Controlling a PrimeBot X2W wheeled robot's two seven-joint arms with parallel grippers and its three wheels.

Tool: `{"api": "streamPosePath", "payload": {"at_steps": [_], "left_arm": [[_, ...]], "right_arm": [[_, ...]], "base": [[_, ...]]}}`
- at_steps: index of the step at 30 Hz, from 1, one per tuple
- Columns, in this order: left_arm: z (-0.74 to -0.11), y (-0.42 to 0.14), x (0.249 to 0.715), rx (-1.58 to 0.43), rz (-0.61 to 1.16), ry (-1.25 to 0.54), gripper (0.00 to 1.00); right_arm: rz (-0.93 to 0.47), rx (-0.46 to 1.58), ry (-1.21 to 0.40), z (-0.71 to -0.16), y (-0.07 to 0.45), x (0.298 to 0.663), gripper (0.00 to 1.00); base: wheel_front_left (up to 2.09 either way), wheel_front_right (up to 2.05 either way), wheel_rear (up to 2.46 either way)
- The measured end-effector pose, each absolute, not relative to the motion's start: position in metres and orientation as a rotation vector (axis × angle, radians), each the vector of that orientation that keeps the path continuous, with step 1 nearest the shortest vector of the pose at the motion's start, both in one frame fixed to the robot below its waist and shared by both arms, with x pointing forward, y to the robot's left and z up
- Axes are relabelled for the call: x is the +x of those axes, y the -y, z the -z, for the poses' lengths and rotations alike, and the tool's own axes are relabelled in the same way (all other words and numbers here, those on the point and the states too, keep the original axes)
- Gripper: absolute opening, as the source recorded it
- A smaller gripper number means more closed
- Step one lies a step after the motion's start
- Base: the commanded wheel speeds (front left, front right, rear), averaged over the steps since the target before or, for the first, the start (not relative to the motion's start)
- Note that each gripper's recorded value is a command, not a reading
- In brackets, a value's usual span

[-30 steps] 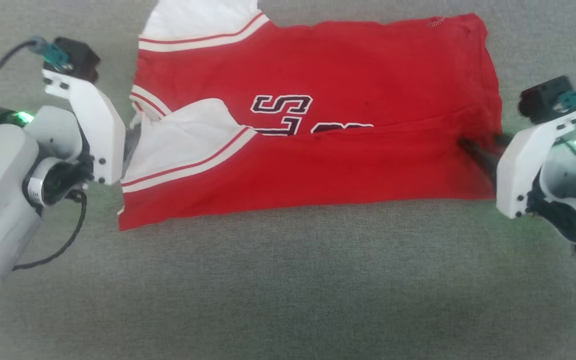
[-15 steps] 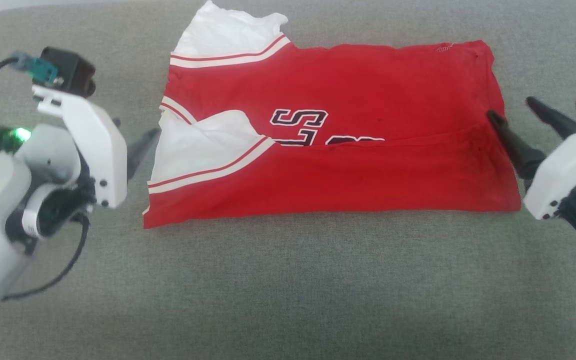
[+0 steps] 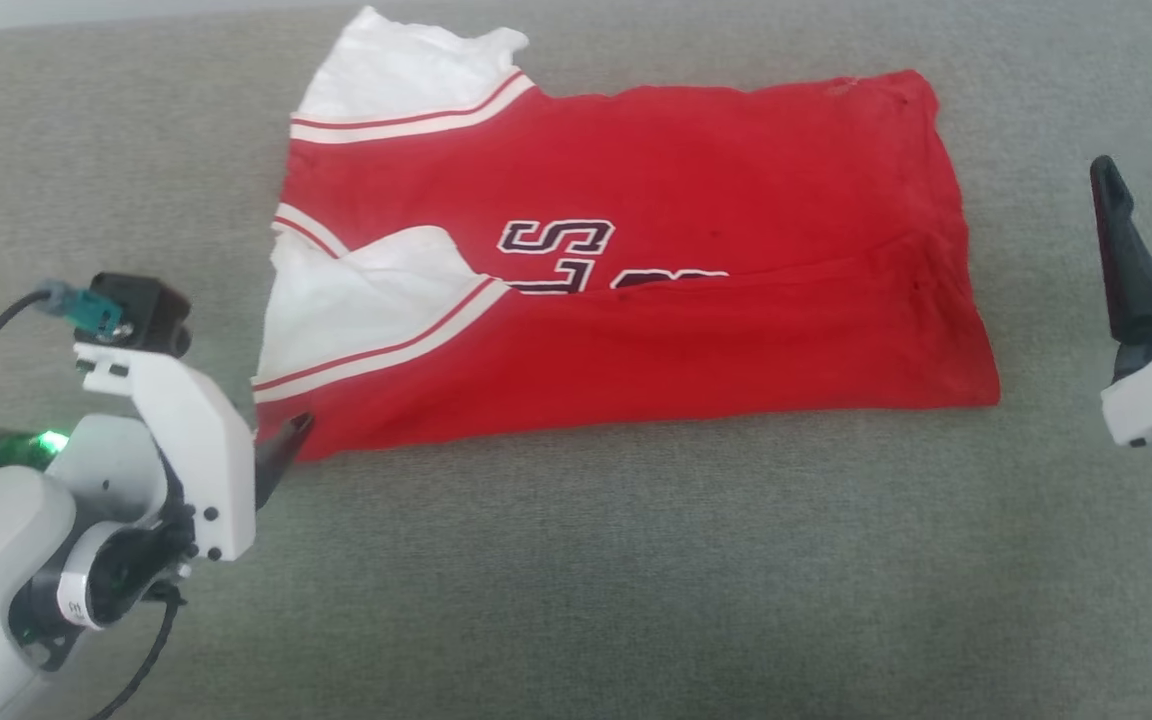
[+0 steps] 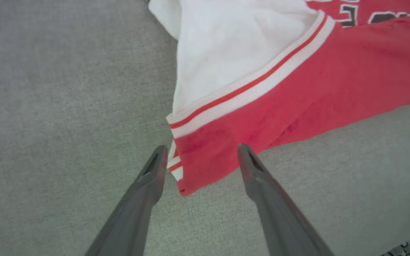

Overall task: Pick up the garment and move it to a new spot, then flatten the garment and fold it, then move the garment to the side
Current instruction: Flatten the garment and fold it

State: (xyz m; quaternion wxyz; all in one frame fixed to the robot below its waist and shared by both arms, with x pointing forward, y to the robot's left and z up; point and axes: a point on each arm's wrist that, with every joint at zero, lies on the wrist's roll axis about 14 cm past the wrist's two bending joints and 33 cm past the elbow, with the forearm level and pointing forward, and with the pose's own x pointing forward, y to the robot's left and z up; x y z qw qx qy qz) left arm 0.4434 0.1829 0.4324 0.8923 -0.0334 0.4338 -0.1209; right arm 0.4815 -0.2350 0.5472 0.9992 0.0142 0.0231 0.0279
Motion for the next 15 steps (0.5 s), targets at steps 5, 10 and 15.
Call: {"api": "streamPosePath", "payload": {"at_steps": [5,10,15], "left_arm": [[-0.404,-0.189,0.446,-0.079,0.216,-0.963,1.0],[-0.381,-0.189,0.45,-0.116,0.193,-1.022,1.0],[-0.369,-0.186,0.453,-0.128,0.201,-1.072,0.47]], "right_arm": [[-0.013,0.051,-0.065,-0.538,0.242,0.471,1.0],[0.012,0.068,-0.113,-0.525,0.246,0.463,1.0],[0.01,0.09,-0.19,-0.508,0.246,0.458,1.0]], "base": [[0.0,0.0,0.0],[0.0,0.0,0.0],[0.0,0.0,0.0]]}}
